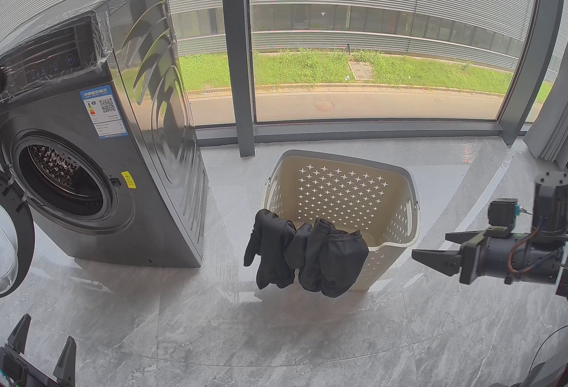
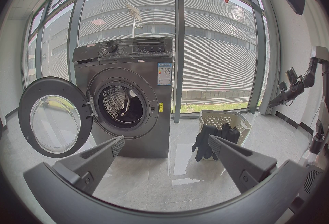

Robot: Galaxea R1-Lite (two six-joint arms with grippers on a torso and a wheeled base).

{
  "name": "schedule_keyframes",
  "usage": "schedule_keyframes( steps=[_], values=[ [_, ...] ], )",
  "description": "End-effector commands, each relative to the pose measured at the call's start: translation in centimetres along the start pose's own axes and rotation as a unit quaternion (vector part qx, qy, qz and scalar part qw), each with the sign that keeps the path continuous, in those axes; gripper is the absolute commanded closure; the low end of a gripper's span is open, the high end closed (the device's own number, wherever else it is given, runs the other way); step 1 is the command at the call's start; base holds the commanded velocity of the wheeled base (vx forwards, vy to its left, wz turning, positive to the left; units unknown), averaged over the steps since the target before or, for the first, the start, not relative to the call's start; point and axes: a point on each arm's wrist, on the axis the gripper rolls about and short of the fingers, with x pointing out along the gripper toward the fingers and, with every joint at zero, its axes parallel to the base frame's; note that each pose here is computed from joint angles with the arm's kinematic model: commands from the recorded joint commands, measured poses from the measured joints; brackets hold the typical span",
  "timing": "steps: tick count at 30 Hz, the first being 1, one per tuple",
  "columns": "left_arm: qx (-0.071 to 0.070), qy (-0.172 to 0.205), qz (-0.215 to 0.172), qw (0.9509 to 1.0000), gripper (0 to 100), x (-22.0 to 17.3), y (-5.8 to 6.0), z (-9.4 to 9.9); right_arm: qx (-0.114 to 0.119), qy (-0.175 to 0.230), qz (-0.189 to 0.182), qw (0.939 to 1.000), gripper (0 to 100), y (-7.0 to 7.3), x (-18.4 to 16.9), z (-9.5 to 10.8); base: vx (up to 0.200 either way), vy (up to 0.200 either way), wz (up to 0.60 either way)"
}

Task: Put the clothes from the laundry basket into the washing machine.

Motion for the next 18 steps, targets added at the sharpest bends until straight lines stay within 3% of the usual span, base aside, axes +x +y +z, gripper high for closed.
schedule_keyframes(
  steps=[1,9,12,14,18],
  values=[
    [0.0,0.001,0.0,1.0,0,0.0,0.0,-0.5,0.015,0.046,-0.011,0.9988,0,-0.4,4.8,-1.0,0.0,0.0,0.0],
    [-0.001,0.001,-0.001,1.0,0,0.0,0.0,-0.5,0.01,0.044,-0.031,0.9985,0,-1.1,8.1,-2.2,0.0,0.0,0.0],
    [0.0,0.001,0.0,1.0,0,0.0,0.0,-0.5,0.01,0.047,-0.039,0.9981,0,-1.2,9.0,-2.3,0.2,0.0,0.0],
    [0.0,0.001,0.0,1.0,0,0.0,0.0,-0.5,0.011,0.052,-0.062,0.9967,0,-1.7,10.1,-2.6,0.0,0.0,0.0],
    [0.0,0.001,0.0,1.0,0,0.0,0.0,-0.5,0.011,0.056,-0.072,0.9958,0,-1.8,11.3,-2.7,0.0,0.0,0.0]
  ],
)
